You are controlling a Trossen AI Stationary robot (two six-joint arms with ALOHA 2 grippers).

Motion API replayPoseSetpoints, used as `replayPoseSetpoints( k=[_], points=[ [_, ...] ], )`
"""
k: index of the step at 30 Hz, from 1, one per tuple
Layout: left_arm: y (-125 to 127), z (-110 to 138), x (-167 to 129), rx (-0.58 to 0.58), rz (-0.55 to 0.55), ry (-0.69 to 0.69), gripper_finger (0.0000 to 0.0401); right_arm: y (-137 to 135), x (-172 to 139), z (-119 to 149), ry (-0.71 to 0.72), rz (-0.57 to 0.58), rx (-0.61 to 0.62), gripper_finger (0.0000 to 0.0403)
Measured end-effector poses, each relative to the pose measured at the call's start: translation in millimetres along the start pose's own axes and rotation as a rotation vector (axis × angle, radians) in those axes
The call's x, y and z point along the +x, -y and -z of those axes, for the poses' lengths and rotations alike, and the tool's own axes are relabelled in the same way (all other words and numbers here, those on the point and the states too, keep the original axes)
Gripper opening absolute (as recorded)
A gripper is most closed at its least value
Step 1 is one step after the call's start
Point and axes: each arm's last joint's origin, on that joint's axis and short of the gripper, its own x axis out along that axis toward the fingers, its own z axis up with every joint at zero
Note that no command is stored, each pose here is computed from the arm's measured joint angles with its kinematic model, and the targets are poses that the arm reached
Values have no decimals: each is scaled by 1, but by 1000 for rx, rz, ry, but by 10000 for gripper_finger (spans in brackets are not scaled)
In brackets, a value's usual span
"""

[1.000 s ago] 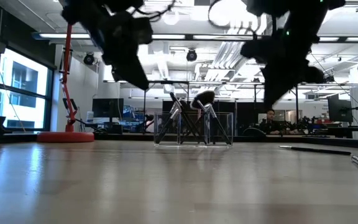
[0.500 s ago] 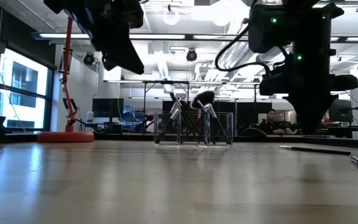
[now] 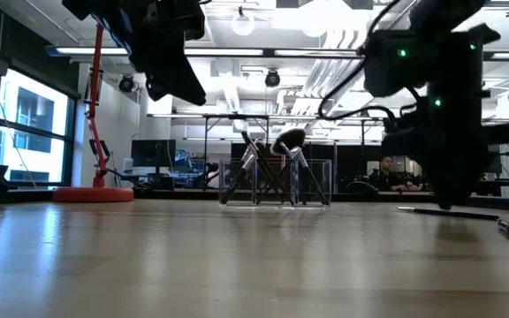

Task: Pick & Place Makeup Supplies
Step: Put the makeup brush into the transparent organizer

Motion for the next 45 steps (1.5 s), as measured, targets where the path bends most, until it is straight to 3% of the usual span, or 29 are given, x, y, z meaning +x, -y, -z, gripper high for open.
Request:
replayPoseSetpoints(
  k=[6,10,16,24,32,45],
  points=[
    [0,0,0,-7,0,-1,64,3,19,6,0,-84,21,121],
    [0,0,0,-7,2,-2,64,5,24,9,1,-95,28,95],
    [1,0,0,-7,25,-9,64,0,22,16,42,-125,-114,14],
    [1,0,0,-7,25,-7,64,-15,11,29,63,-194,-389,8],
    [1,-1,7,9,26,-1,64,-53,-12,36,121,-548,-685,4],
    [3,3,46,53,62,-3,64,-71,2,36,167,-598,-672,1]
  ],
)
